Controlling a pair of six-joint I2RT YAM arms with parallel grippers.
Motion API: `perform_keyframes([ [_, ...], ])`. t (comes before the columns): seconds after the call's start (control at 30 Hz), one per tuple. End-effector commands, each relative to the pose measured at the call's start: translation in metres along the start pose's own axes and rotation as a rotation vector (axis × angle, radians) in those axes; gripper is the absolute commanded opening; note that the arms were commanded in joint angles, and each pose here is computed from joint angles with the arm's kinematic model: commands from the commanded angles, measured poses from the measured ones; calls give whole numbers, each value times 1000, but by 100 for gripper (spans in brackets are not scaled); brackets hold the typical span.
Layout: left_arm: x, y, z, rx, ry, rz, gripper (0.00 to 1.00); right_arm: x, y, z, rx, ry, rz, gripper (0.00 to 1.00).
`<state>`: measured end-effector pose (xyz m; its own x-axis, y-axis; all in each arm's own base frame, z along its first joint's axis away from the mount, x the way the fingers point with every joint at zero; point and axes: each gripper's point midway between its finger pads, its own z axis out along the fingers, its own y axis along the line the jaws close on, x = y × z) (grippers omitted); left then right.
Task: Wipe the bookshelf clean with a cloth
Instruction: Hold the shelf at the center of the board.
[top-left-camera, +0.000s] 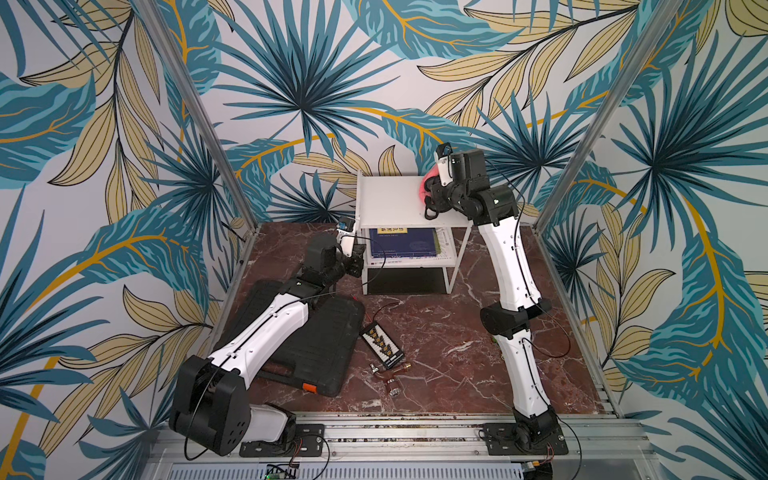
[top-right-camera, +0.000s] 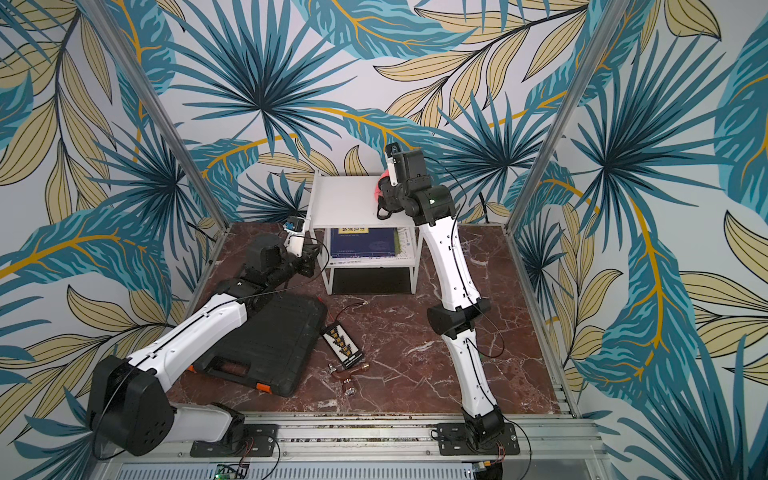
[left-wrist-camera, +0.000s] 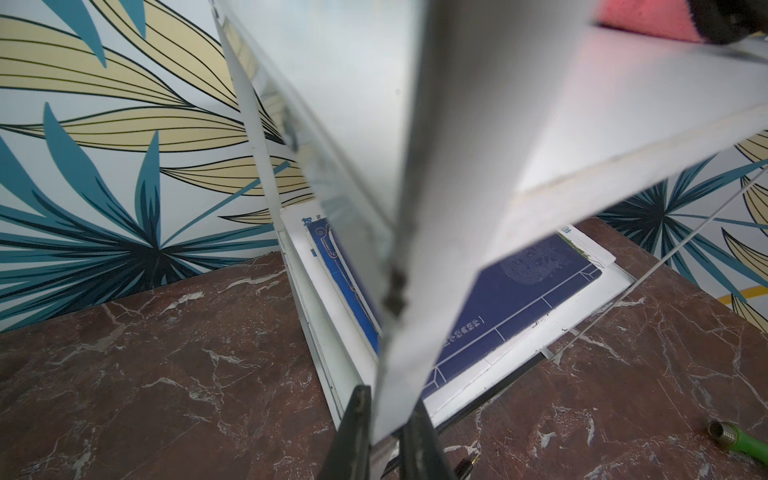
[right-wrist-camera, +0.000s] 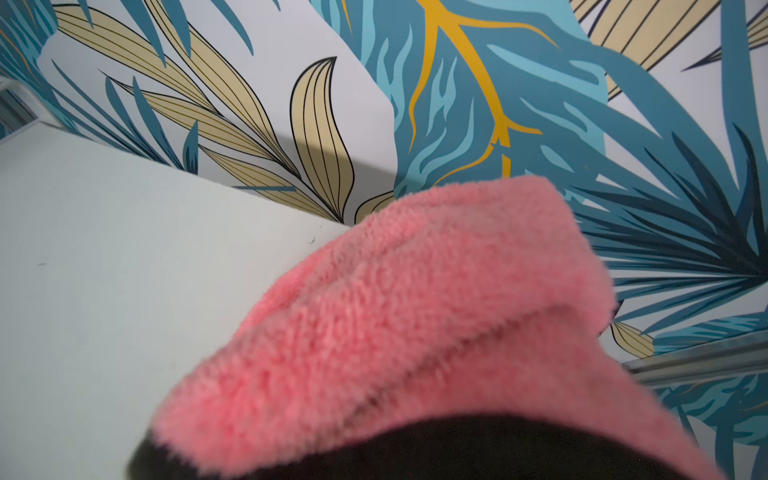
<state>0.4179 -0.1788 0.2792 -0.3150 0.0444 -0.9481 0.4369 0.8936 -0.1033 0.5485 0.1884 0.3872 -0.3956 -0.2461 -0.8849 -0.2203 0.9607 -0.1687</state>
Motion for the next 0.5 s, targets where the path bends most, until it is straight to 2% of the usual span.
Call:
perform_keyframes([
  [0.0, 18, 21, -8, -81, 80, -46, 4, 7, 5, 18, 3, 4, -20, 0],
  [0.17, 17, 21, -4, -75, 83, -47, 4, 14, 12, 20, -29, 46, -36, 0],
  [0.2, 18, 21, -3, -77, 87, -45, 4, -1, 10, 8, -32, -1, -36, 0],
  [0.27, 18, 22, -2, -76, 89, -41, 4, 7, 19, 7, -33, -31, -98, 0],
  [0.3, 18, 22, -1, -79, 89, -38, 4, -2, 19, -7, -24, -102, -119, 0],
  [0.47, 19, 23, 4, -79, 96, -37, 4, 19, 3, -37, 8, -147, -106, 0],
])
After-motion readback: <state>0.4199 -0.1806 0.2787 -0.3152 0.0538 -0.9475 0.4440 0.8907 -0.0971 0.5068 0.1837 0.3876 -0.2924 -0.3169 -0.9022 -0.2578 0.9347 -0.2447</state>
